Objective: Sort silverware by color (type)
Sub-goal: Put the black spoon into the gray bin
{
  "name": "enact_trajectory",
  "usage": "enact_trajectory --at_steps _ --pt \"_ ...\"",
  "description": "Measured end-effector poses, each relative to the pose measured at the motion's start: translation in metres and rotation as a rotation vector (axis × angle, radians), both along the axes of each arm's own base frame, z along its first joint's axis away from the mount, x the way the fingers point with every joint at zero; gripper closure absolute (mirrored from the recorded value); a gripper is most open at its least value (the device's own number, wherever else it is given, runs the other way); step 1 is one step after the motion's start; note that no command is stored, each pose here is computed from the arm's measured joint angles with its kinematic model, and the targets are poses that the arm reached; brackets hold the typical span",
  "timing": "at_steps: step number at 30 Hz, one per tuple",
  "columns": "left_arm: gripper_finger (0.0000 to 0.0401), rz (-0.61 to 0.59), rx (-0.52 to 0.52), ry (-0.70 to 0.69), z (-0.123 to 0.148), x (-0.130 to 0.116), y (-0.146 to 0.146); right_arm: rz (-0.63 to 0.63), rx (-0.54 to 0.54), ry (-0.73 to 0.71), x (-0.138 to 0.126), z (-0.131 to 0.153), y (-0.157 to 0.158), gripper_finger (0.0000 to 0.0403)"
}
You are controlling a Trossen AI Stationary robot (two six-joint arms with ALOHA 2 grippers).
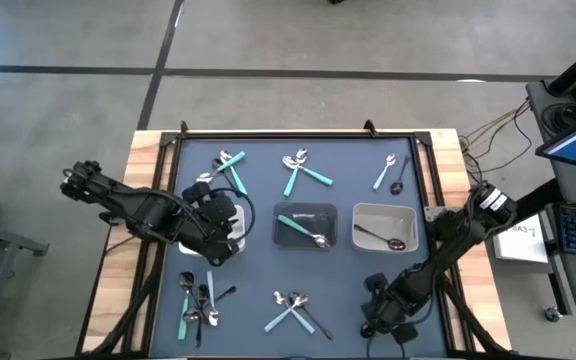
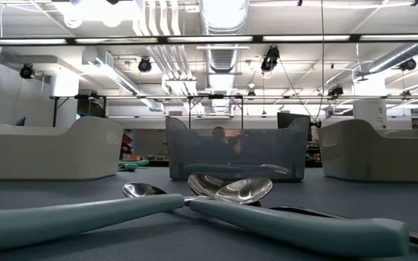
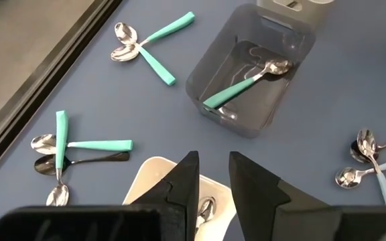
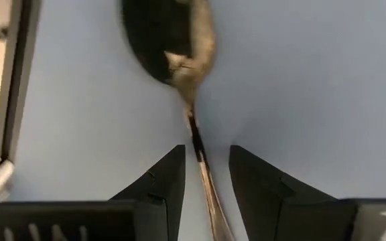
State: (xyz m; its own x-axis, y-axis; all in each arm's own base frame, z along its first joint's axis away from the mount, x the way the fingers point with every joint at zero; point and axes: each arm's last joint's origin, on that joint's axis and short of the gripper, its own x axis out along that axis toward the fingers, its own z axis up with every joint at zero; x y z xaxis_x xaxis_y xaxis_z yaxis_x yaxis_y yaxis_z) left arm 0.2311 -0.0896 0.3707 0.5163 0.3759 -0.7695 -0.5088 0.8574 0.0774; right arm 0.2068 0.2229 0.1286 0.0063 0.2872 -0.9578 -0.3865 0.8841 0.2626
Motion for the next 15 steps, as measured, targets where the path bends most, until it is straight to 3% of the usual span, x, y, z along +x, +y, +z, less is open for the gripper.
enact_trajectory --at_steps 3,7,15 --pt "0.0336 0.013 -0.008 -0.005 0.000 0.000 0.000 0.088 -0.085 -0.037 -0.002 -0.009 0.007 0.0294" --pt "0.0336 0.031 -0.019 -0.014 0.000 0.000 0.000 0.105 -0.174 -0.048 -0.001 -0.017 0.010 0.0304" --pt "0.0336 0.075 -0.035 -0.039 0.000 0.000 0.000 0.101 -0.217 -0.036 0.002 -0.027 0.012 0.0378"
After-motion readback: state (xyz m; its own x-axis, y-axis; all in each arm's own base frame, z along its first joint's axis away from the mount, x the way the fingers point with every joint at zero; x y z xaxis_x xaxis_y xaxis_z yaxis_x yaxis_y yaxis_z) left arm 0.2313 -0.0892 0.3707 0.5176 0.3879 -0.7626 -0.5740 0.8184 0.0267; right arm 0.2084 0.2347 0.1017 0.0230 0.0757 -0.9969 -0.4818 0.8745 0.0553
